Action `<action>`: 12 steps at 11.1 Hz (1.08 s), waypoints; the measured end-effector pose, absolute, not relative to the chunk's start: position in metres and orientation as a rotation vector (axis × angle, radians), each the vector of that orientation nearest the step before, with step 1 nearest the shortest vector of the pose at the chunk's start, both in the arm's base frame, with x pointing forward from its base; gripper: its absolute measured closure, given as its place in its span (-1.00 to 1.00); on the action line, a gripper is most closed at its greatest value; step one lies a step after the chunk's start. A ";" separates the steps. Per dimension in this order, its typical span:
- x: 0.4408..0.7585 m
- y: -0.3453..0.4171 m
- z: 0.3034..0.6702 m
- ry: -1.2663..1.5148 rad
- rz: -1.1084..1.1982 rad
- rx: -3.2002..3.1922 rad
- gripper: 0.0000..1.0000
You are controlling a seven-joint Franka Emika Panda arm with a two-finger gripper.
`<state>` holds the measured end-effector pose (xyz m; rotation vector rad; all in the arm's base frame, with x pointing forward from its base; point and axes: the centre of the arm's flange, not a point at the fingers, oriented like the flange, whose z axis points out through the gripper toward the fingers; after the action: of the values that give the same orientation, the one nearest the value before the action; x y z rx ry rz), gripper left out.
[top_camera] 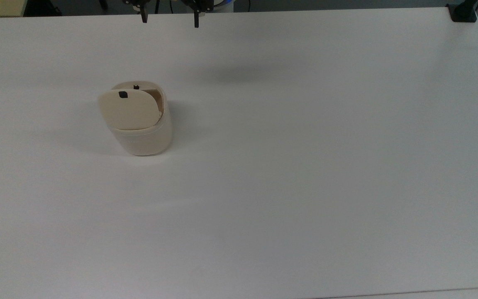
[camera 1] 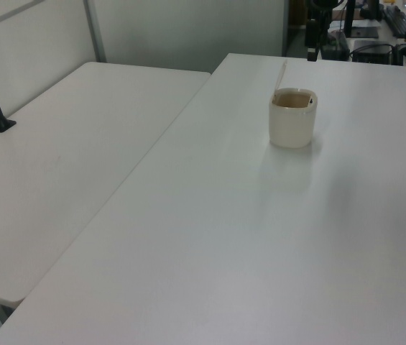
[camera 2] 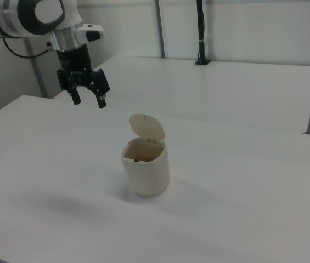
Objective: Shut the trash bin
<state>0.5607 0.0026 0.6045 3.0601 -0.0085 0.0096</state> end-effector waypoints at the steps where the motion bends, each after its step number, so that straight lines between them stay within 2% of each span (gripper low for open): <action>1: 0.561 0.003 0.605 -0.009 0.012 3.060 -1.00; 12: 0.561 -0.004 0.606 -0.026 0.013 3.060 -1.00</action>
<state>0.5608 -0.0039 0.6058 3.0599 -0.0265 0.0129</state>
